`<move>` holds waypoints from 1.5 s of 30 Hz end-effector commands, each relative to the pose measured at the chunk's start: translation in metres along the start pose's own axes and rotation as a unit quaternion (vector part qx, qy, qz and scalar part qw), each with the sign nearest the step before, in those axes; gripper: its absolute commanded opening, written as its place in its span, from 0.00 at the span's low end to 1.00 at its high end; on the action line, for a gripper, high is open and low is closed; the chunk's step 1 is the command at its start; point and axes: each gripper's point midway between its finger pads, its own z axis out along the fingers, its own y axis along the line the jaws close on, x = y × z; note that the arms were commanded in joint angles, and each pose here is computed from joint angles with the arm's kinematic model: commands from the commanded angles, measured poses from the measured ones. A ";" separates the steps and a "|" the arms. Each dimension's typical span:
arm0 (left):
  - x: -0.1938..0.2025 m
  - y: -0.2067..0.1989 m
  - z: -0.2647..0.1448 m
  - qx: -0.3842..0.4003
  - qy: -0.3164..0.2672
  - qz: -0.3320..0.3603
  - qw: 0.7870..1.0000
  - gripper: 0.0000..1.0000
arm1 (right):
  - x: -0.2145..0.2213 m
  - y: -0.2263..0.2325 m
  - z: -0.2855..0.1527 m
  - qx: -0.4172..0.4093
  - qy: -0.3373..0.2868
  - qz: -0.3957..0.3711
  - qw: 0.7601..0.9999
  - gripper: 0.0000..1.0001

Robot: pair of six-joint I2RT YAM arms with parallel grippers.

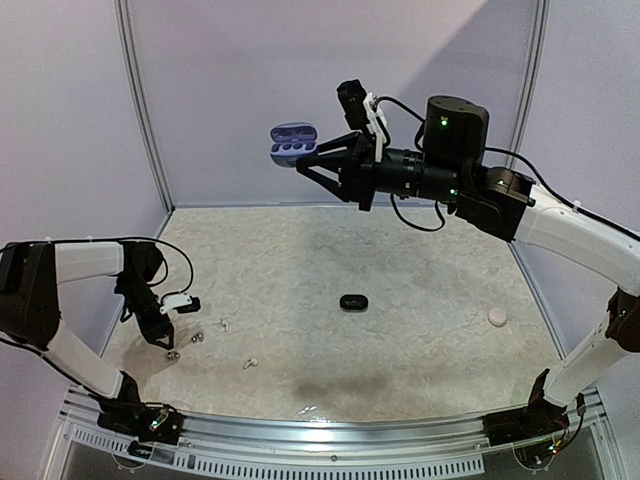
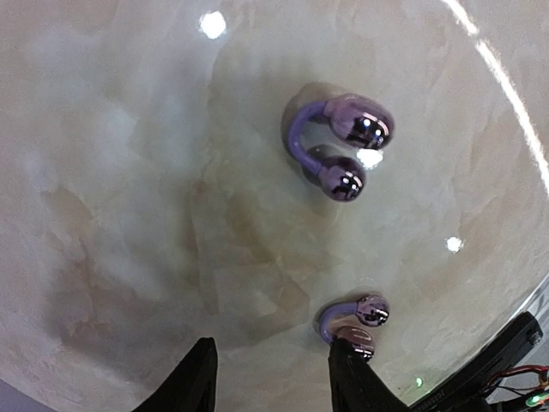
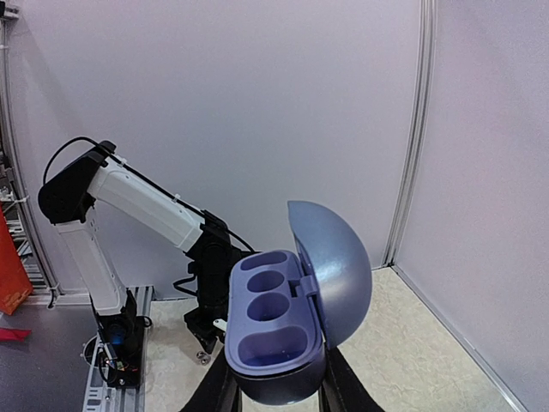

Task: Insert the wireless bluetooth earbuds into the charging case
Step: Pick up the left earbud from the center of the board.

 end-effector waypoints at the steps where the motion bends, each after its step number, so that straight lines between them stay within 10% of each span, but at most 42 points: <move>1: -0.002 -0.007 0.001 0.010 -0.006 0.007 1.000 0.45 | -0.002 -0.003 -0.007 0.010 -0.001 -0.001 1.000 0.00; 30: 0.009 -0.052 0.013 0.066 -0.002 0.049 0.997 0.32 | -0.003 -0.011 -0.006 0.031 0.004 -0.006 0.999 0.00; 45: 0.015 -0.069 0.032 0.043 0.047 0.140 0.988 0.10 | -0.003 -0.016 -0.010 0.049 0.009 -0.017 0.999 0.00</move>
